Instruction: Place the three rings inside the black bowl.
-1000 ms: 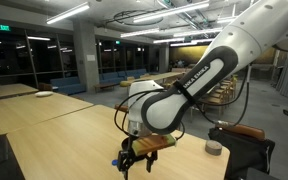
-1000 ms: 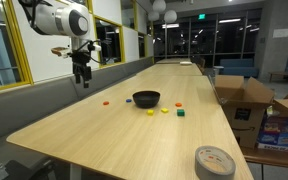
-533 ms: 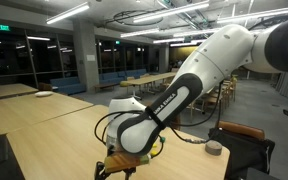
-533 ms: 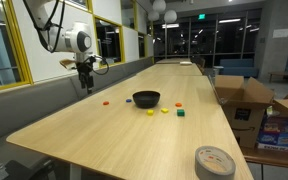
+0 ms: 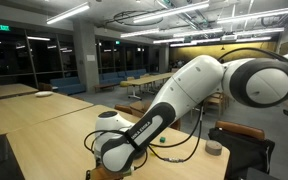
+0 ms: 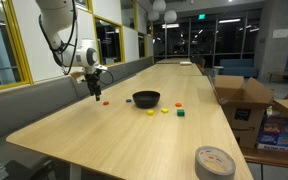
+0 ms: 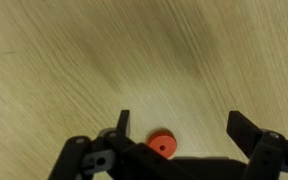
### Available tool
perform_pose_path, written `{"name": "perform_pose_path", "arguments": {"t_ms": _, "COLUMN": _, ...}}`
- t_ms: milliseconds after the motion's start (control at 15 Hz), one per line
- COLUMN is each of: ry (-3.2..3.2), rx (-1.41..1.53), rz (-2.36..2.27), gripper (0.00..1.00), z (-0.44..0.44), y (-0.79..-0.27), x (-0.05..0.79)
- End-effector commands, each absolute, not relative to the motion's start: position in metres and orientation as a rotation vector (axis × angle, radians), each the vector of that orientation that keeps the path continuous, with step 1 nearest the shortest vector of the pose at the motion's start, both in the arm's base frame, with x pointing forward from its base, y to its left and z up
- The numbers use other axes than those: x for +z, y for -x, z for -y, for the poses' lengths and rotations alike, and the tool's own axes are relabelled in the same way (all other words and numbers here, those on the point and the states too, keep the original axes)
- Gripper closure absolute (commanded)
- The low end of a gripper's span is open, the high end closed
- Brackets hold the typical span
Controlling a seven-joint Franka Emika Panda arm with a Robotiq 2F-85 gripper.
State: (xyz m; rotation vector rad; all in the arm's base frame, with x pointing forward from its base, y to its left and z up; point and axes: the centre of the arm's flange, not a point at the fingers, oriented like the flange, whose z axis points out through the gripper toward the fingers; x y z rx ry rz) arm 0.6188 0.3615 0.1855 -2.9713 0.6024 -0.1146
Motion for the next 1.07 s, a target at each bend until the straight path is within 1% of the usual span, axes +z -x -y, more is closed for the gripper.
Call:
{"name": "perform_pose_path", "arguments": {"t_ms": 0, "ry": 2.980, "rx": -0.143, "rz": -0.656, "gripper": 0.00, "z": -0.375, "y": -0.669, "x": 0.163}}
{"name": "perform_pose_path", "arguments": {"t_ms": 400, "ry": 3.014, "rx": -0.147, "rz": -0.698, "gripper": 0.00, "z": -0.362, "y": -0.707, "x": 0.135}}
{"name": "perform_pose_path", "arguments": {"t_ms": 1000, "ry": 3.042, "rx": -0.052, "rz": -0.719, "gripper": 0.00, "z": -0.343, "y": -0.725, "x": 0.142}}
